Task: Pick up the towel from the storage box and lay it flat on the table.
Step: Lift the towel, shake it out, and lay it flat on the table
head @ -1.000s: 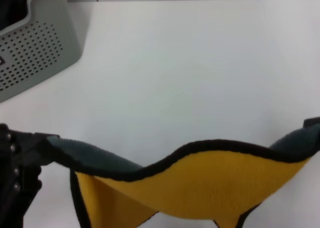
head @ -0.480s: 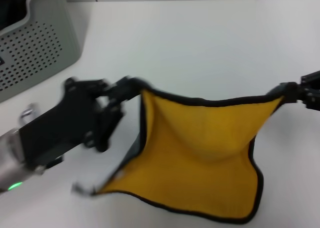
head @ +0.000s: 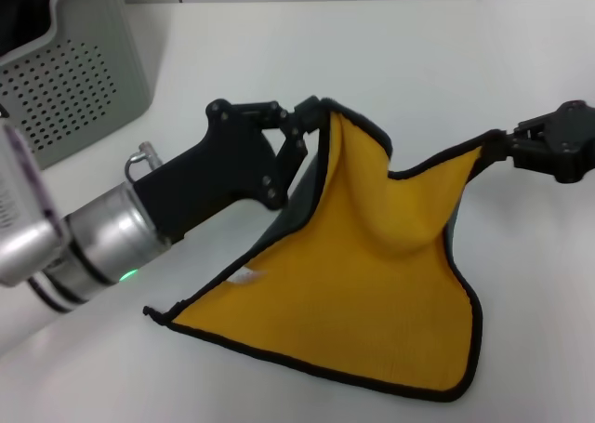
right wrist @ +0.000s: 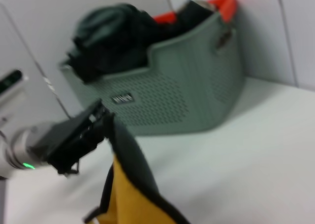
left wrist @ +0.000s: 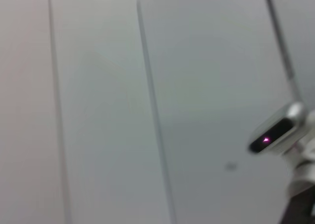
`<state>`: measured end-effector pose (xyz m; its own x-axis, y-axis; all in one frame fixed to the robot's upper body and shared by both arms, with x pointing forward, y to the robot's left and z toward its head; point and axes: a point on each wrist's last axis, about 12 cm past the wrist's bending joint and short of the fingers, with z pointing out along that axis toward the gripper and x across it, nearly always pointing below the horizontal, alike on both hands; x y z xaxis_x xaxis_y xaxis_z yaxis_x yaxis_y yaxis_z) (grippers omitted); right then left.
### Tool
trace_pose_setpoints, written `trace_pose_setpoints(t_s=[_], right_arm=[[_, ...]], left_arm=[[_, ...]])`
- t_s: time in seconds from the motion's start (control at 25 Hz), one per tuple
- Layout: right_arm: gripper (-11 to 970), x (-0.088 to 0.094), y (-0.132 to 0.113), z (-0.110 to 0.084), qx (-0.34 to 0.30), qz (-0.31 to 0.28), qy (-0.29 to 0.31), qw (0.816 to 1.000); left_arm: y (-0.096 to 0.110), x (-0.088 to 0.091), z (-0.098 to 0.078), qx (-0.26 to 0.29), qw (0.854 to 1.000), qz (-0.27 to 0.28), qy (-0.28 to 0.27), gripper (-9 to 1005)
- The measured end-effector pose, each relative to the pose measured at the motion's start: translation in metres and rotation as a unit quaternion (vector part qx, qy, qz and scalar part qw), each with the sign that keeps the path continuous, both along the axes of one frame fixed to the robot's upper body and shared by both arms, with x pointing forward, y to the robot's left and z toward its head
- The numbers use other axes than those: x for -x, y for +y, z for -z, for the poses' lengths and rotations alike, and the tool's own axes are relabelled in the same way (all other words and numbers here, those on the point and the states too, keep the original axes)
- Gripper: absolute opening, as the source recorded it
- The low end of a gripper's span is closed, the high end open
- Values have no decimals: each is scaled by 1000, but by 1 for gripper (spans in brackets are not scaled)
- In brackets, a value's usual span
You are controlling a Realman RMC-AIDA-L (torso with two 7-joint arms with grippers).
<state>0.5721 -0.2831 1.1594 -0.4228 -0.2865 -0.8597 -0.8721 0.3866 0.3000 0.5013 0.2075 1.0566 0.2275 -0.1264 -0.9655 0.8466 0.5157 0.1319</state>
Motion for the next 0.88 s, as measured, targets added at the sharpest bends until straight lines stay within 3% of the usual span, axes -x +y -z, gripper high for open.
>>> trace_pose_setpoints(t_s=[0.48, 0.88], right_arm=[[61, -15, -1, 27, 48, 70, 16, 996], [65, -21, -3, 46, 71, 122, 22, 990]], left_arm=[[5, -37, 13, -87, 986, -138, 20, 58], [-1, -45, 16, -146, 976, -162, -19, 65]])
